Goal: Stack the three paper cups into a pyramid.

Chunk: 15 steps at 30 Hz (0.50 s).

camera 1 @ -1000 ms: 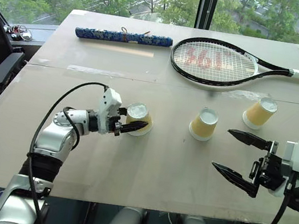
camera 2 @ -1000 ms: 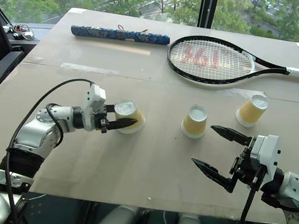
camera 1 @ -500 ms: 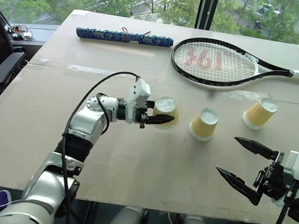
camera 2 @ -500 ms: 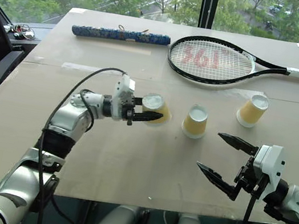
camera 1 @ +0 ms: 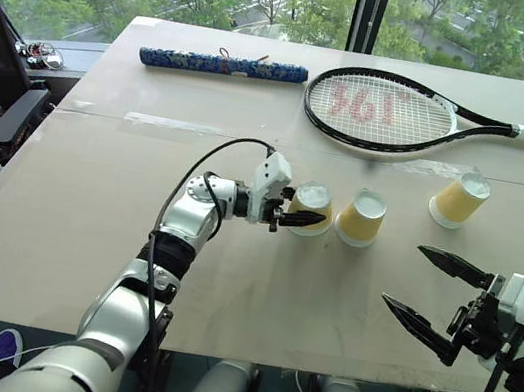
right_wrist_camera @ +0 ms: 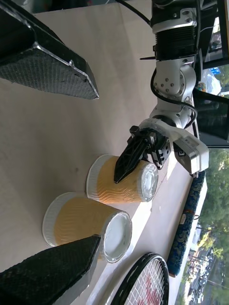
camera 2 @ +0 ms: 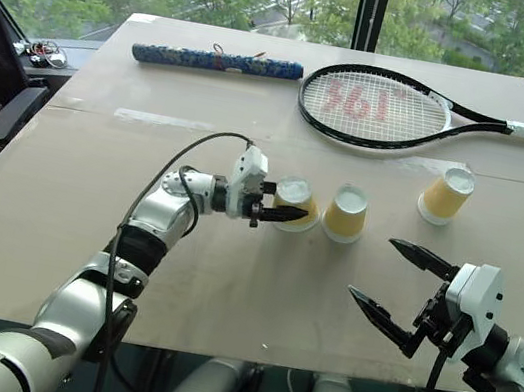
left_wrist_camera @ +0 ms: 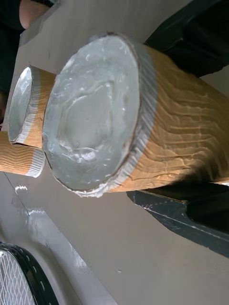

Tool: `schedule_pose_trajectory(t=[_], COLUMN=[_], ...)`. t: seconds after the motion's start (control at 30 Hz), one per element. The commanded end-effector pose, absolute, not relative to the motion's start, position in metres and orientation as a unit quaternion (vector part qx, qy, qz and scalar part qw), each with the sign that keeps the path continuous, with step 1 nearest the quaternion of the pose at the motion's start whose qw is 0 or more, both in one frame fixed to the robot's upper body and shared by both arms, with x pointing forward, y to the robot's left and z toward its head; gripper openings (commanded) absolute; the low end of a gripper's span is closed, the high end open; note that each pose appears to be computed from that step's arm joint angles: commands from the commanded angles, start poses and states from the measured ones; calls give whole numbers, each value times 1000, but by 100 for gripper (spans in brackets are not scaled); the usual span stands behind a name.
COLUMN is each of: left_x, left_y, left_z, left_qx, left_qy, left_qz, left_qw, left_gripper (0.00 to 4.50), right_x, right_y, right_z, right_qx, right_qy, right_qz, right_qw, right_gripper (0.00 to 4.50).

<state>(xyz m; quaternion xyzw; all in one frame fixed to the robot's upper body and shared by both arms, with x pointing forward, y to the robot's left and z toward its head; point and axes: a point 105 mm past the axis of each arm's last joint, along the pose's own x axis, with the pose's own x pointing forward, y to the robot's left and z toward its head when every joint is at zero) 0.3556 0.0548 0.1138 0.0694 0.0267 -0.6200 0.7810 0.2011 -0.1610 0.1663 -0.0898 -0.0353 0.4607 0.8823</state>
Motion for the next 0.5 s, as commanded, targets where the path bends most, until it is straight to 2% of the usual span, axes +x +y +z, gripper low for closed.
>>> schedule_pose_trajectory(t=[0.03,0.4,0.43,0.47,0.5], left_x=[357,354,354,353,354], left_y=[49,47,47,46,46], left_z=[117,114,114,116,121], left_qx=[76,63,56,52,46], left_qy=[19,34,39,37,28], left_qz=[-622,-623,-624,-625,-620], left_qw=[779,779,778,778,782], left_gripper=[245,245,318,347,401], right_x=[199,200,200,200,201], right_y=[-160,-161,-161,-161,-161], right_z=[176,175,175,175,175], right_qx=[-104,-108,-107,-107,-108], right_qy=[-58,-58,-58,-58,-58], right_qz=[457,452,451,451,451], right_qw=[882,884,884,884,884], right_gripper=[450,450,450,450,450])
